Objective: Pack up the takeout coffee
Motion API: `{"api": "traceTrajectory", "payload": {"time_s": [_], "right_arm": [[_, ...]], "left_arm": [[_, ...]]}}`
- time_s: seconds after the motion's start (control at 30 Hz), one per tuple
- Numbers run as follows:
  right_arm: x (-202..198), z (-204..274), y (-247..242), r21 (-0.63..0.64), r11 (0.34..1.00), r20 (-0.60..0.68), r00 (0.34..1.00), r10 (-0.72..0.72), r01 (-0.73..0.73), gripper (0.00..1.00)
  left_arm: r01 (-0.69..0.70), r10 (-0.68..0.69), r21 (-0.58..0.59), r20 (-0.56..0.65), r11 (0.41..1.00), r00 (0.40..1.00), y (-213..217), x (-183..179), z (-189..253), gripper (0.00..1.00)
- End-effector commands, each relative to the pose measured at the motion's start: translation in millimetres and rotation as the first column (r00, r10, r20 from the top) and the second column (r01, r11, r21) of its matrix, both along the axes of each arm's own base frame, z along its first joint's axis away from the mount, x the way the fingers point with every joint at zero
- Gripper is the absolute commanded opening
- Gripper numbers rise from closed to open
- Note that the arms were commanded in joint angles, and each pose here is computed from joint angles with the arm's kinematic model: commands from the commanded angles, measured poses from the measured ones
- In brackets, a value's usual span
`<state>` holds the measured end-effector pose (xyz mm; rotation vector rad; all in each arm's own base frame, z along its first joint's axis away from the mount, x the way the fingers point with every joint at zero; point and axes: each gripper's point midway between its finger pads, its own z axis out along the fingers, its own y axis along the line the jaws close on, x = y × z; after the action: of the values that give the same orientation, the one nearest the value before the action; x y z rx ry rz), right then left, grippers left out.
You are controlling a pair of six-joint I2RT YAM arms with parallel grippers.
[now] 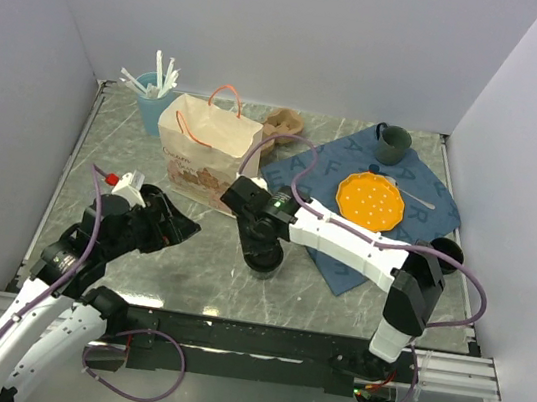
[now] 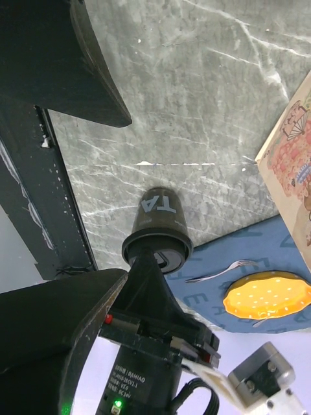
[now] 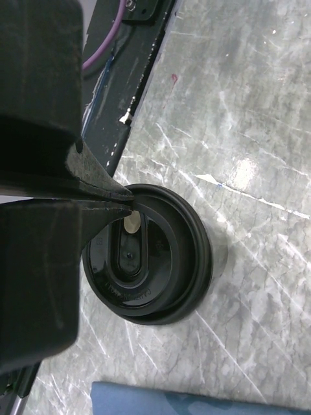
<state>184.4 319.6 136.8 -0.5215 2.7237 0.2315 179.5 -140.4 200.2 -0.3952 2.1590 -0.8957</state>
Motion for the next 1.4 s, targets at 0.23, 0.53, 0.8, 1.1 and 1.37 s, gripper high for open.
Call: {"api": "traceTrajectory", "payload": {"time_s": [0.23, 0.53, 0.8, 1.1, 1.37], "right_arm": [[5.6, 7.0, 9.2, 0.004, 0.999, 0.008, 0.999, -0.052, 0.052, 0.10], [4.5, 15.2, 2.2, -0.020, 0.998, 0.021, 0.998, -0.054, 0.054, 0.08], [-1.0, 9.1, 3.4, -0.025, 0.999, 0.000, 0.999, -0.045, 0.045, 0.10], [-2.6, 6.4, 4.3, -0.012, 0.999, 0.001, 0.999, -0.046, 0.046, 0.22], [-1.2, 16.1, 3.5, -0.008, 0.999, 0.014, 0.999, -0.040, 0.041, 0.25]], "left_arm": [[0.008, -0.009, 0.013, 0.064, 1.000, 0.998, 2.4, 2.2, 23.0, 0.97], [0.015, -0.016, 0.010, 0.075, 1.000, 0.997, 0.8, 3.5, 25.3, 0.97], [0.019, -0.020, 0.014, 0.070, 1.000, 0.997, 0.5, 3.1, 25.4, 0.97], [0.020, -0.020, 0.004, 0.066, 1.000, 0.998, 1.1, -0.8, 24.9, 0.97], [0.029, -0.029, 0.008, 0.072, 1.000, 0.997, 0.4, -1.1, 26.8, 0.97]]}}
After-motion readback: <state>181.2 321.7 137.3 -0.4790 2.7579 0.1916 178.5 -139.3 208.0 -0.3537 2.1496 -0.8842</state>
